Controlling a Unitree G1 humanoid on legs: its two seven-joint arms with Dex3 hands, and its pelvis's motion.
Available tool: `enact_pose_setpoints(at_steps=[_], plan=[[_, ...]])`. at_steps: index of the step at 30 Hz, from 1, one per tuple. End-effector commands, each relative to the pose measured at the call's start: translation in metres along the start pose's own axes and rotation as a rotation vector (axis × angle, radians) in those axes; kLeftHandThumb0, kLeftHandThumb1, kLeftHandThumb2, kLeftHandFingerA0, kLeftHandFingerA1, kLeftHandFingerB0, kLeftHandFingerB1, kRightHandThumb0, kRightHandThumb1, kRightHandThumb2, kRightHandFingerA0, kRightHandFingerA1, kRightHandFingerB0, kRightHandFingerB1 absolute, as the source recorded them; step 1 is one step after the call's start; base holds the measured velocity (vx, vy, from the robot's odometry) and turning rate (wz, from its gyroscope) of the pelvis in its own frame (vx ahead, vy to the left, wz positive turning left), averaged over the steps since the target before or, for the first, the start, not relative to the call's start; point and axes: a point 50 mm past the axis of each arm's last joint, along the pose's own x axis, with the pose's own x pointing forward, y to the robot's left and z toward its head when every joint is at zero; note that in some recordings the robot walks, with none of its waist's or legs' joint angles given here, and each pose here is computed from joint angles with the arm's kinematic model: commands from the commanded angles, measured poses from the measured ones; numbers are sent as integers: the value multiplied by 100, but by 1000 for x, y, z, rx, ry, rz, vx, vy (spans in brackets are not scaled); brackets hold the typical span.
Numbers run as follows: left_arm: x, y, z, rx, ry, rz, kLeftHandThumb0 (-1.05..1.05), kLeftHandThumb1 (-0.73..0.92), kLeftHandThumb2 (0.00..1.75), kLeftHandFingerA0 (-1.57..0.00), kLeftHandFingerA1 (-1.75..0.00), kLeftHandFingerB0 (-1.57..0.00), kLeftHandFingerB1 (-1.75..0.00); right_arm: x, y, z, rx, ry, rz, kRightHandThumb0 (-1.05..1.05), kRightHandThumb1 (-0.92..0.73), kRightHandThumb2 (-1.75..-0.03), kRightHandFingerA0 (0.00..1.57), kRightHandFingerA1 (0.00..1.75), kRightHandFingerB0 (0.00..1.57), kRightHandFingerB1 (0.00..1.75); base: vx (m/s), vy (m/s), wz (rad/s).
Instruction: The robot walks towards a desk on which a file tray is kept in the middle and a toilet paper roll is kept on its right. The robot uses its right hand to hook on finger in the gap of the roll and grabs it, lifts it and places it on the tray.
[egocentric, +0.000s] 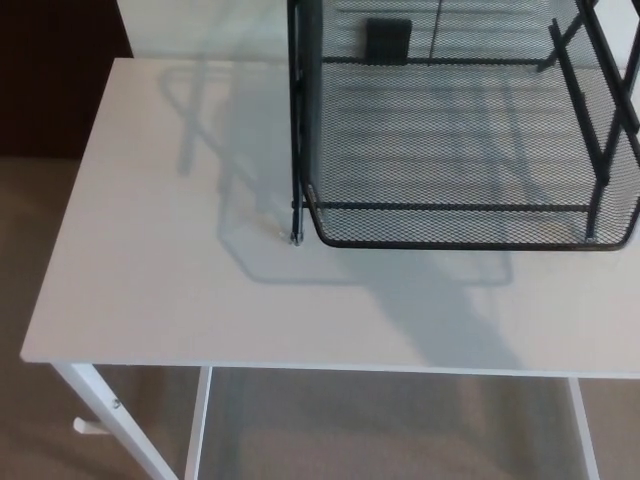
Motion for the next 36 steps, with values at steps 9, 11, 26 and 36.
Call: enact_pose_setpoints(at_steps=[9,11,26,36], plan=[[-2,6,5,44,-38,21,-77,92,73,-42,-47,-23,-36,28,66,38,174,-73,608,-23,-66,-74,83,154,92,90,0,0,0],[-2,6,5,37,-41,15,-77,92,72,-41,-48,-23,-37,30,71,40,157,-81,640,-23,-66,-73,84,148,92,89,0,0,0],[-1,5,8,47,-46,12,-79,92,73,-41,-47,-23,-36,34,92,64,77,-206,761,-26,-60,-71,87,127,93,68,0,0,0],[-1,6,6,60,-39,16,-77,92,73,-43,-47,-24,-37,40,93,65,227,-117,991,-33,-65,-59,92,98,56,40,0,0,0]])
